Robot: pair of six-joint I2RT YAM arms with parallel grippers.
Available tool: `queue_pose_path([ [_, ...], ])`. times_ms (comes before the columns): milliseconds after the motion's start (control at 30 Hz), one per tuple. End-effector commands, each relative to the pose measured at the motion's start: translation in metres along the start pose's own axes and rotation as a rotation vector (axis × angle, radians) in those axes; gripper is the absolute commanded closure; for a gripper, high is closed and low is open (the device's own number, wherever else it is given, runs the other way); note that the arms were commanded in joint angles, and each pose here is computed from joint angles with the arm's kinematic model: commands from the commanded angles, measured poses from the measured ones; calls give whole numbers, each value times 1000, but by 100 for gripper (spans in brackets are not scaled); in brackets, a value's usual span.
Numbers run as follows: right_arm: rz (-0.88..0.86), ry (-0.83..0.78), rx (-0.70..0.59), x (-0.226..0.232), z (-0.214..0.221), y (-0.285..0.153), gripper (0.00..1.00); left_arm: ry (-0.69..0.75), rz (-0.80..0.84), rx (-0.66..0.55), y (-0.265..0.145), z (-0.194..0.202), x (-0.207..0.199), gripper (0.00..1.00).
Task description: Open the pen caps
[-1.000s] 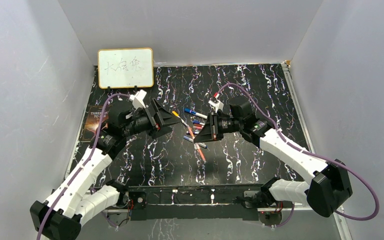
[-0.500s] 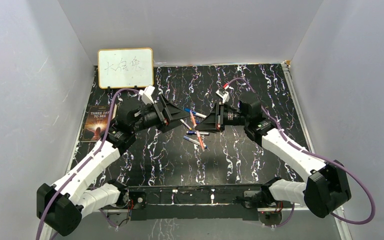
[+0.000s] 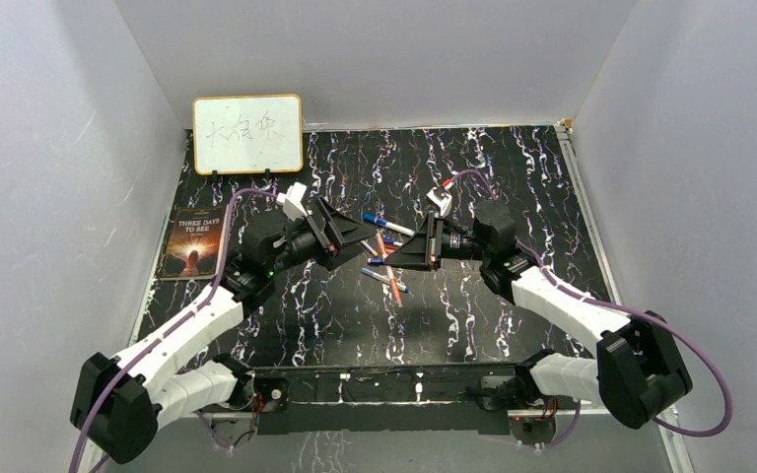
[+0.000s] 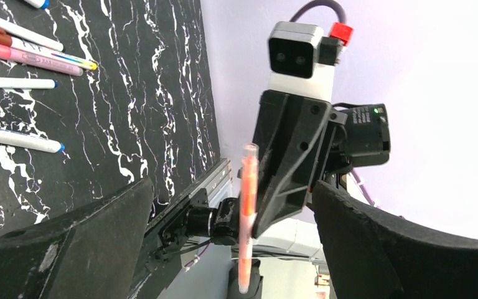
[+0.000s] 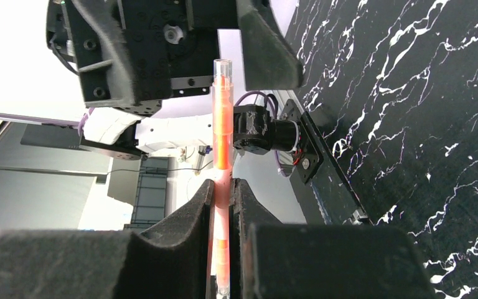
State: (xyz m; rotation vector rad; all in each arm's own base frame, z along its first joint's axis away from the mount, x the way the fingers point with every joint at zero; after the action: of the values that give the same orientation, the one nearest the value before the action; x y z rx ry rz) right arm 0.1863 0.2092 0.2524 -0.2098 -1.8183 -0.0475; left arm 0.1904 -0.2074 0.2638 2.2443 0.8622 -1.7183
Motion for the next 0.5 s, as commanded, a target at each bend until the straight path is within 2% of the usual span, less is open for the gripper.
queue_pose_path([
  [0,-60,-75,-23,8,-4,1,100,-13,73,-51,10,-6,-9,2],
  [300,-63,-51,-26,-2,-2,3,100,-27,69,-30,31,1,-3,2],
  [467,-51,-37,-22,-8,2,2,100,-3,68,-28,38,10,-5,9],
])
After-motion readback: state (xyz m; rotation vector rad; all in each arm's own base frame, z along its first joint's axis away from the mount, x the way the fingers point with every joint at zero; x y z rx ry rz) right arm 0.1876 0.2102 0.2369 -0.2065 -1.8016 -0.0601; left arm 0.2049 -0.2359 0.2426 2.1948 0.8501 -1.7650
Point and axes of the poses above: each gripper's point midway between its finger pads, its own y axis out along the fingers, its own x axis along the line the jaws close on, z = x × y, the point moved 8 cm from there along -y, back along the fingers, and after that the axes turned 3 degrees about y, right-handed, at the moved point
